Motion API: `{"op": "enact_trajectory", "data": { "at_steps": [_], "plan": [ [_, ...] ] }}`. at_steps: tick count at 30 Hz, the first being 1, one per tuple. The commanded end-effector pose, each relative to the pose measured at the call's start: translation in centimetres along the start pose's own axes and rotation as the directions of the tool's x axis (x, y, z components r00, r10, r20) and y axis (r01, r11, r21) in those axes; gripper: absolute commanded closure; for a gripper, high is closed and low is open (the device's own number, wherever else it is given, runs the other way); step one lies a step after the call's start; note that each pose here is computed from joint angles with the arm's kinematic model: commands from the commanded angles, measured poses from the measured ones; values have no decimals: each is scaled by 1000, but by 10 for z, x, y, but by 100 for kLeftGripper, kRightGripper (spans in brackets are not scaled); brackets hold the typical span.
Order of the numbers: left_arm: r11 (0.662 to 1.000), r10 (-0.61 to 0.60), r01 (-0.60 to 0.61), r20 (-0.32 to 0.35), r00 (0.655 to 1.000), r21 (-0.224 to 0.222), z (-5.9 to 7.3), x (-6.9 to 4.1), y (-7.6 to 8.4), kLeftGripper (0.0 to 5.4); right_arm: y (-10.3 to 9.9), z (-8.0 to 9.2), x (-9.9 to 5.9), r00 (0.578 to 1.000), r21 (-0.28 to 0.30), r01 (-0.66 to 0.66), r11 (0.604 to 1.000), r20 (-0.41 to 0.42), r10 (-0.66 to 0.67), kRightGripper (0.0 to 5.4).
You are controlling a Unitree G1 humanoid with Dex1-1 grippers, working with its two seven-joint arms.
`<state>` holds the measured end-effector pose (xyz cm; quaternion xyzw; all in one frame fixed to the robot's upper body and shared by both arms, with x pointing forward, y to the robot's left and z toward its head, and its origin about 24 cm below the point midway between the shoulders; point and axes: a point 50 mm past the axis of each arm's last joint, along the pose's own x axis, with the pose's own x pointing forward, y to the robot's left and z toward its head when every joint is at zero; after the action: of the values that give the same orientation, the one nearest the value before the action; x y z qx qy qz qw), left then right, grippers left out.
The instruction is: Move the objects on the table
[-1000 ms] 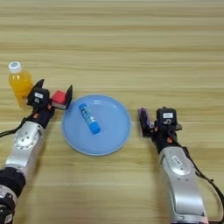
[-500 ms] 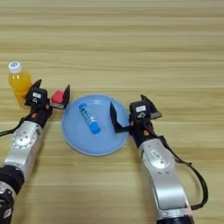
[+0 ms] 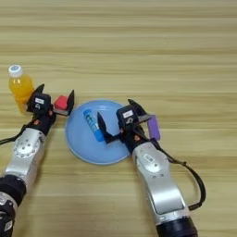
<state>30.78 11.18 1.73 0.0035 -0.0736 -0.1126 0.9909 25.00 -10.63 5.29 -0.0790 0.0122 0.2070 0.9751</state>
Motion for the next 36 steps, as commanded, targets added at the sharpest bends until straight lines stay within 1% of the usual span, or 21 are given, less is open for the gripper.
{"op": "enact_trajectory", "data": {
  "at_steps": [1,8,12,16,24,28,29,34,36],
  "plan": [
    [1000,-4,4,11,1000,12,3,2,-1,0,9,-1,6,998,0,-59,998,-18,59,1],
    [1000,-3,3,12,1000,13,3,2,-1,0,24,-9,9,991,-1,-126,992,-55,125,1],
    [1000,-3,3,12,1000,12,3,2,-1,0,27,-14,11,988,2,-130,992,-86,130,1],
    [1000,-3,3,11,1000,12,3,2,-2,0,26,-21,13,984,54,-112,992,-131,118,1],
    [1000,-4,4,10,1000,11,3,3,-3,0,25,-27,15,975,115,-106,988,-182,126,1],
    [1000,-5,5,10,1000,11,3,3,-3,0,25,-27,15,972,131,-106,986,-197,131,37],
    [1000,-5,5,10,1000,11,2,3,-3,0,25,-27,15,971,133,-107,985,-198,132,55],
    [1000,-5,5,9,1000,11,2,3,-4,0,25,-26,15,970,134,-112,985,-198,137,101],
    [1000,-5,5,9,1000,11,2,3,-4,0,26,-26,15,970,135,-114,984,-198,140,129]
  ]
}}
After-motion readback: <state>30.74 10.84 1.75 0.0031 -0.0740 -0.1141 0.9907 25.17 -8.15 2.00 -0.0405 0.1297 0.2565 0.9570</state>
